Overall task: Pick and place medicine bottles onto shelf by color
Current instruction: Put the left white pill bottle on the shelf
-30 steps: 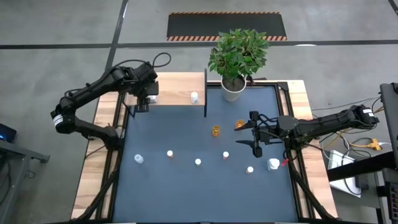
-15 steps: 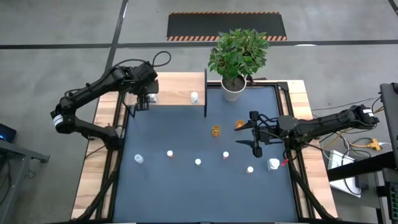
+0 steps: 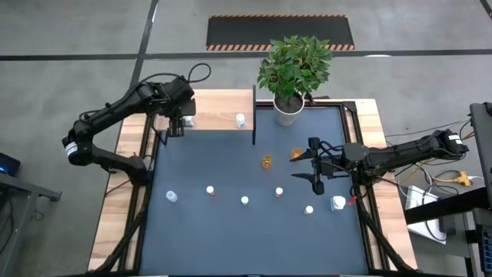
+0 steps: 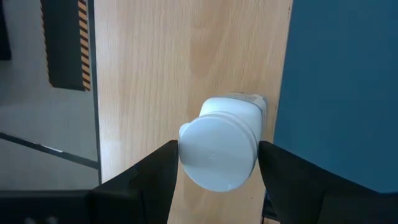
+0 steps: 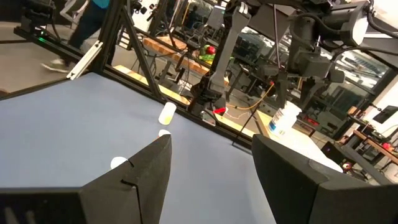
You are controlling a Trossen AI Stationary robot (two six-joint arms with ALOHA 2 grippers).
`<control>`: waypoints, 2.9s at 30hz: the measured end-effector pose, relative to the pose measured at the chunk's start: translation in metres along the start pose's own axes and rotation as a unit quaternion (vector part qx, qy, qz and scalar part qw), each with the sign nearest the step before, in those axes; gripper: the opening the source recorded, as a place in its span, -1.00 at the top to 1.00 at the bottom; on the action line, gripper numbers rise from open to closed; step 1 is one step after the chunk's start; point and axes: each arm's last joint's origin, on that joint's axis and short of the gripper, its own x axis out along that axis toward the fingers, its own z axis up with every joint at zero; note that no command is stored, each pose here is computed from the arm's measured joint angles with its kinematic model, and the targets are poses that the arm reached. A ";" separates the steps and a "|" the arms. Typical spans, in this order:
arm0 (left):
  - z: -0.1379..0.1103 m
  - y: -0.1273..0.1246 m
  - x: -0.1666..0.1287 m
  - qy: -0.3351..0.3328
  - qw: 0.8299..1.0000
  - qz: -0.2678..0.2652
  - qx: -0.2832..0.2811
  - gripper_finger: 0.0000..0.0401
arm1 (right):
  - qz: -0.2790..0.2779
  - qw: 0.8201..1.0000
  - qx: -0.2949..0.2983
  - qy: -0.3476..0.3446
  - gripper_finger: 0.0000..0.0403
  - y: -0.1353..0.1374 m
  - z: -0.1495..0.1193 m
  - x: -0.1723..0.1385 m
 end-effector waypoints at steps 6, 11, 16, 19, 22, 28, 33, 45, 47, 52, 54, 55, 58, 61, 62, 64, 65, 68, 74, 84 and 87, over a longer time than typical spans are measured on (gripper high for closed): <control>-0.001 0.000 0.000 0.004 1.000 0.005 -0.001 -0.02 | 0.000 1.000 0.000 0.000 -0.07 0.000 0.000 0.000; -0.002 0.000 -0.001 0.008 1.000 0.007 0.000 -0.02 | 0.000 1.000 0.000 0.001 -0.07 0.000 0.000 0.000; -0.001 -0.002 -0.002 0.008 1.000 0.006 0.003 -0.02 | 0.000 1.000 0.000 0.001 -0.07 0.000 0.000 0.000; -0.001 -0.003 -0.003 0.008 1.000 0.004 0.007 -0.02 | 0.000 1.000 0.000 0.001 -0.07 0.000 0.000 0.000; -0.002 -0.006 -0.005 0.010 1.000 0.001 -0.002 -0.02 | 0.000 1.000 0.000 0.001 -0.07 0.000 0.000 0.000; -0.004 -0.008 -0.009 0.006 1.000 0.007 -0.007 -0.02 | -0.001 1.000 0.000 0.001 -0.07 0.000 0.000 0.000; -0.003 -0.004 -0.014 0.010 0.999 0.037 -0.008 -0.02 | -0.001 1.000 0.000 0.001 -0.07 0.000 0.000 0.000; 0.008 -0.009 -0.035 -0.041 0.998 0.039 -0.025 -0.02 | -0.002 1.000 0.000 0.001 -0.07 0.000 0.000 0.000; 0.018 -0.015 -0.041 -0.080 0.996 0.008 -0.043 -0.01 | -0.002 1.000 0.000 0.001 -0.07 0.000 0.000 0.000; 0.049 -0.029 -0.048 -0.163 0.979 -0.025 -0.119 0.03 | -0.002 1.000 0.000 0.001 -0.07 0.000 0.000 0.000; 0.058 -0.032 -0.042 -0.155 0.978 -0.023 -0.140 0.11 | -0.002 1.000 0.000 0.001 -0.07 0.000 0.000 0.000; 0.062 -0.033 -0.037 -0.142 0.978 -0.018 -0.150 0.17 | -0.002 1.000 0.000 0.001 -0.07 0.000 0.000 0.000; 0.074 -0.037 -0.013 -0.080 0.986 -0.018 -0.148 0.39 | -0.002 1.000 0.000 0.002 -0.07 0.000 0.000 0.000; 0.082 -0.042 0.012 -0.003 0.992 -0.002 -0.124 0.64 | 0.000 1.000 0.000 0.006 -0.07 0.000 -0.001 0.000; 0.083 -0.043 0.019 0.025 0.993 0.007 -0.113 0.73 | 0.000 1.000 0.000 0.006 -0.07 0.000 -0.001 0.000; 0.085 -0.046 0.032 0.074 0.992 0.030 -0.095 0.87 | 0.001 1.000 0.000 0.007 -0.07 0.000 -0.001 0.000; 0.085 -0.046 0.037 0.094 0.991 0.042 -0.087 0.93 | 0.001 1.000 0.000 0.007 -0.07 0.000 -0.001 0.000; 0.085 -0.048 0.045 0.134 0.986 0.068 -0.066 0.97 | 0.001 1.000 0.000 0.007 -0.07 0.000 -0.001 0.000; 0.083 -0.043 0.045 0.143 0.982 0.109 -0.063 0.99 | 0.001 1.000 0.001 0.007 -0.07 0.000 -0.001 0.000; 0.071 -0.032 0.033 0.139 0.980 0.113 -0.084 0.99 | 0.001 1.000 0.001 0.007 -0.07 0.000 -0.001 0.000; 0.069 -0.031 0.033 0.144 0.980 0.112 -0.084 0.99 | 0.001 1.000 0.002 0.007 -0.07 0.000 -0.001 0.000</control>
